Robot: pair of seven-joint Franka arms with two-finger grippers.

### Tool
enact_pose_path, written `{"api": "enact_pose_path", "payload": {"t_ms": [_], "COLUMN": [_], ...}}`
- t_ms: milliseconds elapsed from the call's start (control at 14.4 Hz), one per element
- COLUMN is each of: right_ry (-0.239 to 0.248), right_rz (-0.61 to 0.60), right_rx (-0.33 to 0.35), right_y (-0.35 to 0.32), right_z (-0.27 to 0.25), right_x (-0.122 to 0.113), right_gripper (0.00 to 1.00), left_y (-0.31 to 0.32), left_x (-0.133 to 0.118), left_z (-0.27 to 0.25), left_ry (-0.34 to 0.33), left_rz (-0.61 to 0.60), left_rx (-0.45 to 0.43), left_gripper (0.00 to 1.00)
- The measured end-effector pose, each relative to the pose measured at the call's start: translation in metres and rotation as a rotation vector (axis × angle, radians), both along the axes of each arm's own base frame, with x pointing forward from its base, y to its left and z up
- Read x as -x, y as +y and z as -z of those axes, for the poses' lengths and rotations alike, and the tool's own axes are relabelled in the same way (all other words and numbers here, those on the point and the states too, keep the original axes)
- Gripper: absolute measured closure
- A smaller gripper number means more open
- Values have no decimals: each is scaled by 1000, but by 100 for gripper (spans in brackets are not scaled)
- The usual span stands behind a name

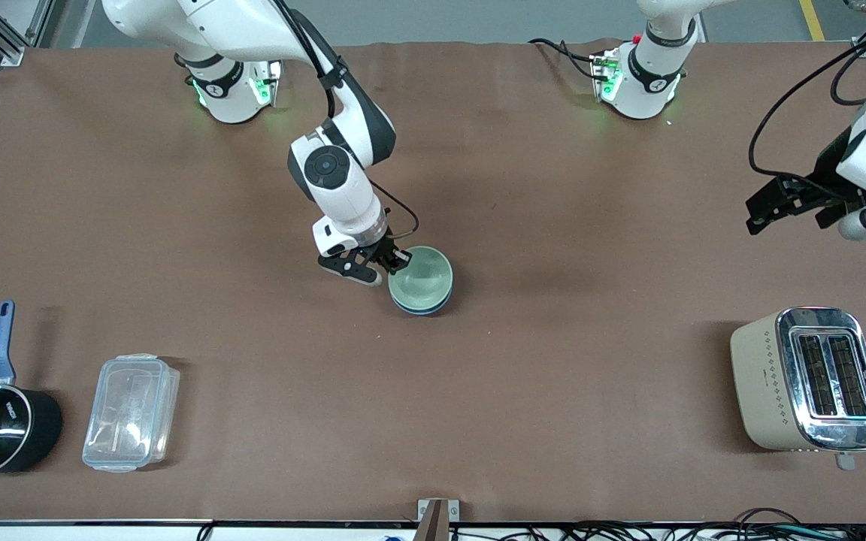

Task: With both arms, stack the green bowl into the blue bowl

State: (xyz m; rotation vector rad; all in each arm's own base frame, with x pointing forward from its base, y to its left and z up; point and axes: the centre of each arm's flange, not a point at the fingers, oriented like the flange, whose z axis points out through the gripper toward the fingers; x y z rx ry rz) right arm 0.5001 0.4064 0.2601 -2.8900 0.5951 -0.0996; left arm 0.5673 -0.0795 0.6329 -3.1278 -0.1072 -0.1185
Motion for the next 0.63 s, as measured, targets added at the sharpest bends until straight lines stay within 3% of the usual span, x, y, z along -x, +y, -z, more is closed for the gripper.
{"api": "enact_pose_path", "payload": {"t_ms": [627], "right_ry": [4], "right_rz": [-26], "right_rx": [41], "right_y": [0], "right_z": [18], "right_x": [-1], "right_gripper": [94], "left_y": [37], "left_x": [16], "left_z": [-8], "left_ry": [48], "left_rz": [35], "left_rx": [-10], "left_gripper": [0]}}
